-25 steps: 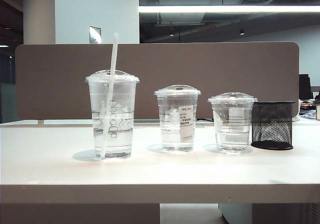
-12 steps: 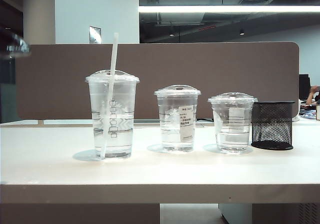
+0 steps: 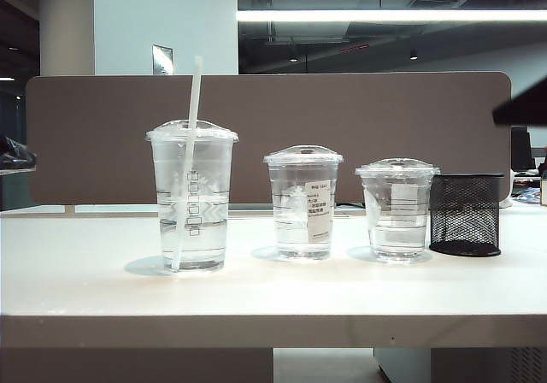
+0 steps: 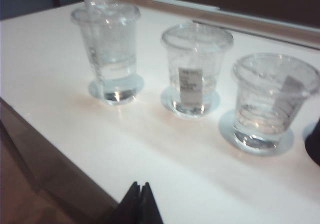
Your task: Pick up the straw and insert it into the large coffee cup.
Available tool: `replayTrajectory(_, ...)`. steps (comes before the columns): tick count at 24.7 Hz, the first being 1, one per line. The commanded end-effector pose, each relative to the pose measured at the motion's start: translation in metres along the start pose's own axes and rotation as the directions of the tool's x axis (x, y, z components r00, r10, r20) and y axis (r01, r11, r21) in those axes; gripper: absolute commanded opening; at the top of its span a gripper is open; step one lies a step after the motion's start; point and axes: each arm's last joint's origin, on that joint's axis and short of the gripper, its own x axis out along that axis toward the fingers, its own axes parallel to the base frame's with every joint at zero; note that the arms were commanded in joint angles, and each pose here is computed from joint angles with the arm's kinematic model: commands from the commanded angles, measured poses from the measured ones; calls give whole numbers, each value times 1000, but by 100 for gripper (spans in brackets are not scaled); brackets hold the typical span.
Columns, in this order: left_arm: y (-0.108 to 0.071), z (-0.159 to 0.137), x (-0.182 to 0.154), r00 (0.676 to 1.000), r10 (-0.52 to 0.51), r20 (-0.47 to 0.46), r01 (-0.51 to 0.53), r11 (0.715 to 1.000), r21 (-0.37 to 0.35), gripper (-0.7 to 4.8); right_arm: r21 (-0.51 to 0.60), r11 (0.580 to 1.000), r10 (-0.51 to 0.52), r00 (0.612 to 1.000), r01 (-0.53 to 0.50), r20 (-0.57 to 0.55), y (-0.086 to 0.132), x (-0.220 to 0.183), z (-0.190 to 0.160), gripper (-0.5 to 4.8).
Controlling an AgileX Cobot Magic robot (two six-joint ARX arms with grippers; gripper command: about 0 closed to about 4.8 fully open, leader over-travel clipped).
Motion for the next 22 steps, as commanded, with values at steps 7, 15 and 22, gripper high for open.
replayTrajectory(7,0,2,0,1000,1,12,-1,1000,4,-2,48,998,-41,985,50,-168,0,3,-37,-1)
replayTrajectory(15,-1,4,-4,999,-1,34,1,1000,6,-2,56,998,-9,983,19,-182,1,3,-38,0)
replayTrajectory(22,19,21,-23,959,149,243,-152,988,-4,-2,58,998,5,984,6,-181,1,3,-38,0)
